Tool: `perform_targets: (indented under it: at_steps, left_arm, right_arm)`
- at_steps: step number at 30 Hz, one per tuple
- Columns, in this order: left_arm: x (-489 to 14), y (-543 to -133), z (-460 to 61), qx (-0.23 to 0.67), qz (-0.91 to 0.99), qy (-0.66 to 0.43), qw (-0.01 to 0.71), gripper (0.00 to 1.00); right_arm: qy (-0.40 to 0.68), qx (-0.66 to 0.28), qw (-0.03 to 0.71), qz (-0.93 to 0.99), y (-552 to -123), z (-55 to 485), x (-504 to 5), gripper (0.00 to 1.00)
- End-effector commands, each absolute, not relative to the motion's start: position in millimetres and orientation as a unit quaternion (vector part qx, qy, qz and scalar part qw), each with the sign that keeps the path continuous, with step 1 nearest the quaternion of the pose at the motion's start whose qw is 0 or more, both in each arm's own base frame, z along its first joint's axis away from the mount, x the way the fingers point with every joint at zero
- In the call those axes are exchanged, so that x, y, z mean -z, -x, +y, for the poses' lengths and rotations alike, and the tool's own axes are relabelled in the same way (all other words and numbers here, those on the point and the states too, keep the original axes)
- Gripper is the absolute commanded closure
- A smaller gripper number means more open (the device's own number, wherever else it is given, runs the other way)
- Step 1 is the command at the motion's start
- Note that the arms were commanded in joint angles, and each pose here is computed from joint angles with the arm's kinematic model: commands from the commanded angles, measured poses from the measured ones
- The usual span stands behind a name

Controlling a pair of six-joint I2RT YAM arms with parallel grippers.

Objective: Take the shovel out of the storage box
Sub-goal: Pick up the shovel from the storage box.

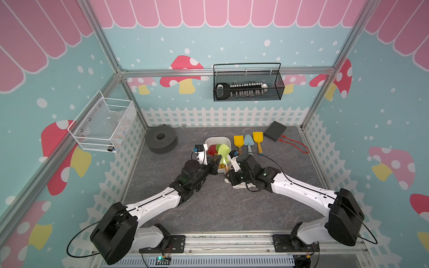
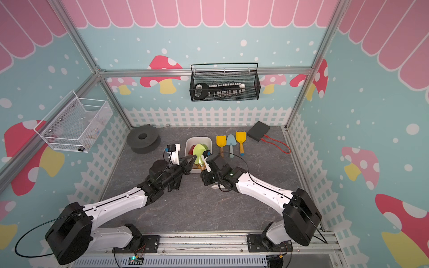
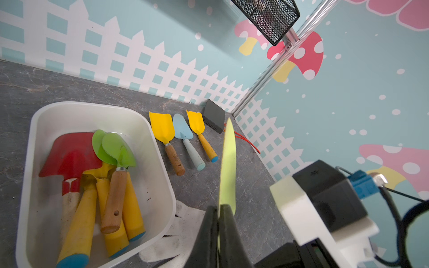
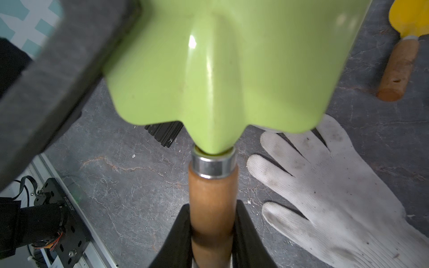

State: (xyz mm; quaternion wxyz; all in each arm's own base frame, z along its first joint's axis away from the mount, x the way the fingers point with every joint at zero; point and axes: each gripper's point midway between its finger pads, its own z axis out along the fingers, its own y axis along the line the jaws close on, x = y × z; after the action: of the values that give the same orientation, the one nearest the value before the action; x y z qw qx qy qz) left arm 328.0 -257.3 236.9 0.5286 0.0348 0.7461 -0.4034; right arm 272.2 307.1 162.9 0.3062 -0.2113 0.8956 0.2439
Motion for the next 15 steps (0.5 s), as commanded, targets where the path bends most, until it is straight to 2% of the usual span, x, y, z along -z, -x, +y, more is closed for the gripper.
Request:
perform_targets:
  at_steps: [1,2,4,9,15]
  left_arm:
    - [-239.1,-323.9,-252.7,0.398,0.743,-0.037,0.536,0.66]
    - [-235.5,-323.1,-252.0,0.390,0.748,-0.042,0.536,0.55]
    - [-229.1,-323.2,-249.9,0.372,0.756,-0.051,0.536,0.47]
    - [-208.9,-325.0,-242.0,0.325,0.776,-0.060,0.538,0.42]
    - [-186.5,-333.8,-242.2,0.287,0.794,-0.074,0.531,0.41]
  right_arm:
    - [0.217,-0.236,0.322,0.891,-276.1,308.9,-174.1,0.84]
    - [0.218,-0.230,0.321,0.893,-276.0,306.6,-174.3,0.84]
    - [0.219,-0.212,0.317,0.898,-276.7,300.5,-172.6,0.86]
    - [0.221,-0.197,0.290,0.910,-280.2,287.3,-164.3,0.86]
    - [0.206,-0.189,0.257,0.925,-294.4,262.6,-149.8,0.85]
